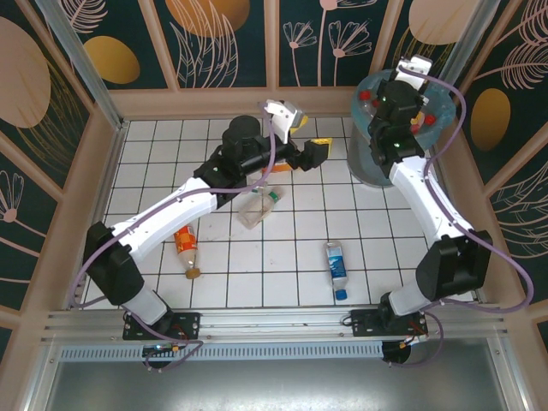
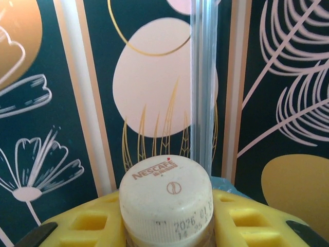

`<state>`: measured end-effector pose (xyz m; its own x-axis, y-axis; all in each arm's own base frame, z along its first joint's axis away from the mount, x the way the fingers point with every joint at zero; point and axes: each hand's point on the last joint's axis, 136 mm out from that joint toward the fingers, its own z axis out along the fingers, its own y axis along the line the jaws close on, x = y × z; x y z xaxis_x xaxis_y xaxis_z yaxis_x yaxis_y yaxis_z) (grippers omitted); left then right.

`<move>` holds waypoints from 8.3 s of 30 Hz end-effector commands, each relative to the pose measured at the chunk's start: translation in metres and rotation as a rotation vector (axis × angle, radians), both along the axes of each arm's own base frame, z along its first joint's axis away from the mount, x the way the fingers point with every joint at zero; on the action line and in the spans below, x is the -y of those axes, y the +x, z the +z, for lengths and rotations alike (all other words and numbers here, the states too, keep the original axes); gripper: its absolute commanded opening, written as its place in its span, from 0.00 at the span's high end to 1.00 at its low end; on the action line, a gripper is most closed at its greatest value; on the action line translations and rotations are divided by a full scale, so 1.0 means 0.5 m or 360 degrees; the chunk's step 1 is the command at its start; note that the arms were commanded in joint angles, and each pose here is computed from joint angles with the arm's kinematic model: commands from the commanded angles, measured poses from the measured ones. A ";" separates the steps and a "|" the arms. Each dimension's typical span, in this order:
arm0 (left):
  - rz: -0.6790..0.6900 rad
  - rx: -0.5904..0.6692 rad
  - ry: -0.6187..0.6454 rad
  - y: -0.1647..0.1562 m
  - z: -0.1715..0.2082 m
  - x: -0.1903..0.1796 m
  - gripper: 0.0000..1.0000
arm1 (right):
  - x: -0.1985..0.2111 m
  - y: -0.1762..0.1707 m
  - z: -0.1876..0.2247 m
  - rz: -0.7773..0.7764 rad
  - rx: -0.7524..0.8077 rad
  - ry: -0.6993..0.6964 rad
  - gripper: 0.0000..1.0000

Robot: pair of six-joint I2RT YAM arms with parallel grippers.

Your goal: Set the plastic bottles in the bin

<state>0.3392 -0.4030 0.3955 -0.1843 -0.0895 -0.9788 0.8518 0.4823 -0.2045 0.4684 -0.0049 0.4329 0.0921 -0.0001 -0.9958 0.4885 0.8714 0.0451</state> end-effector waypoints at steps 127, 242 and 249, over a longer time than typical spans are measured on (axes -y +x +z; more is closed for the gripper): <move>0.0131 -0.0226 0.0357 -0.070 -0.183 -0.107 0.01 | -0.015 0.061 -0.105 -0.0495 -0.0081 -0.0231 0.54; 0.0780 -0.0720 0.0755 -0.131 -0.546 -0.354 0.03 | -0.617 -0.166 -0.787 0.1326 -0.1417 0.1833 0.39; 0.0787 -0.0759 0.0829 -0.132 -0.590 -0.357 0.03 | -0.635 -0.178 -0.804 0.1410 -0.1481 0.1950 0.39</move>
<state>0.2705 -0.2235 0.1076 -0.6502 0.1566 -0.7434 0.3906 0.9082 -0.1504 0.3929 0.3010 0.0462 -0.8582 0.4814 -0.1783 0.1598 0.5806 0.7984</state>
